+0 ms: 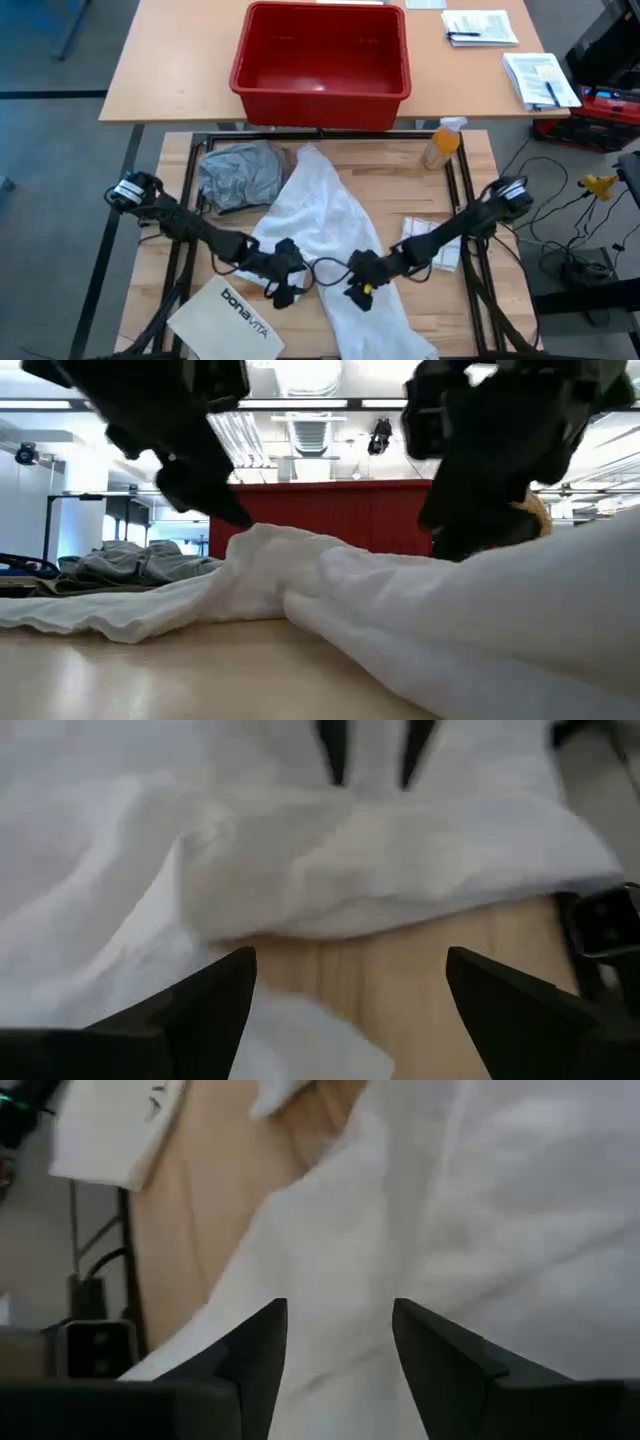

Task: Fold laundry
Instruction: Fold the white long sleeve shirt

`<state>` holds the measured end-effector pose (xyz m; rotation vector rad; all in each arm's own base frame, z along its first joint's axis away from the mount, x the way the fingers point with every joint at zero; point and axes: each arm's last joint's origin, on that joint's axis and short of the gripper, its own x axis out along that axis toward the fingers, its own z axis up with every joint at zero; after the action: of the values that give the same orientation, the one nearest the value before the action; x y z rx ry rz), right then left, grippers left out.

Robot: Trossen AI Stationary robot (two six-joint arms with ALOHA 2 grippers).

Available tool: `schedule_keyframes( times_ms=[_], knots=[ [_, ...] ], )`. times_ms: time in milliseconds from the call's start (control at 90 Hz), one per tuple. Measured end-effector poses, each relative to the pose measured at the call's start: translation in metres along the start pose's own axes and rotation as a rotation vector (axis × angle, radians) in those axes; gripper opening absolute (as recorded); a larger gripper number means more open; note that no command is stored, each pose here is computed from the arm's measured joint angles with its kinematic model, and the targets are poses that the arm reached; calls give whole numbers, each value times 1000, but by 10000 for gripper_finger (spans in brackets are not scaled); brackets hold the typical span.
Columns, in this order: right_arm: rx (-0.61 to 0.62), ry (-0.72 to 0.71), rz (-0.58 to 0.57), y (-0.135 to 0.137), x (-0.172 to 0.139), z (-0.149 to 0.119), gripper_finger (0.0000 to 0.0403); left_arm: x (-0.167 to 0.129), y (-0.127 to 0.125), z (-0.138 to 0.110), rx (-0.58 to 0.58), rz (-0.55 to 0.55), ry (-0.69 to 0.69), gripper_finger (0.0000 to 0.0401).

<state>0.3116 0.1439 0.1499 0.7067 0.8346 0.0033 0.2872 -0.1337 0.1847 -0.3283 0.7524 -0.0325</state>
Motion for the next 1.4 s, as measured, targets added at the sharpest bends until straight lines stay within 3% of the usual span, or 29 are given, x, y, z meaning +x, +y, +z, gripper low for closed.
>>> schedule_keyframes(
  times_ms=[256, 444, 556, 722, 967, 1256, 1400],
  knots=[
    [43, 41, -77, -3, 32, -3, 125, -3, -9, -16, -66, 8, 53, 311],
    [76, 17, -78, 1, 26, -1, 61, -5, -16, -21, -54, -7, 58, 311],
    [63, -27, -35, 15, 11, 7, 9, -5, -17, -21, 8, -43, 78, 311],
    [21, 4, -142, 25, -15, 18, 2, -5, -18, -17, 58, -78, 61, 311],
    [-64, 129, -329, 32, -82, 42, 0, -3, -18, -1, 84, -133, -54, 311],
    [-49, 16, -260, 36, -160, 73, 0, -2, -9, 19, 16, -159, -178, 311],
    [-51, 15, -236, 35, -165, 77, 0, -2, -7, 28, -10, -173, -230, 311]
  ],
)
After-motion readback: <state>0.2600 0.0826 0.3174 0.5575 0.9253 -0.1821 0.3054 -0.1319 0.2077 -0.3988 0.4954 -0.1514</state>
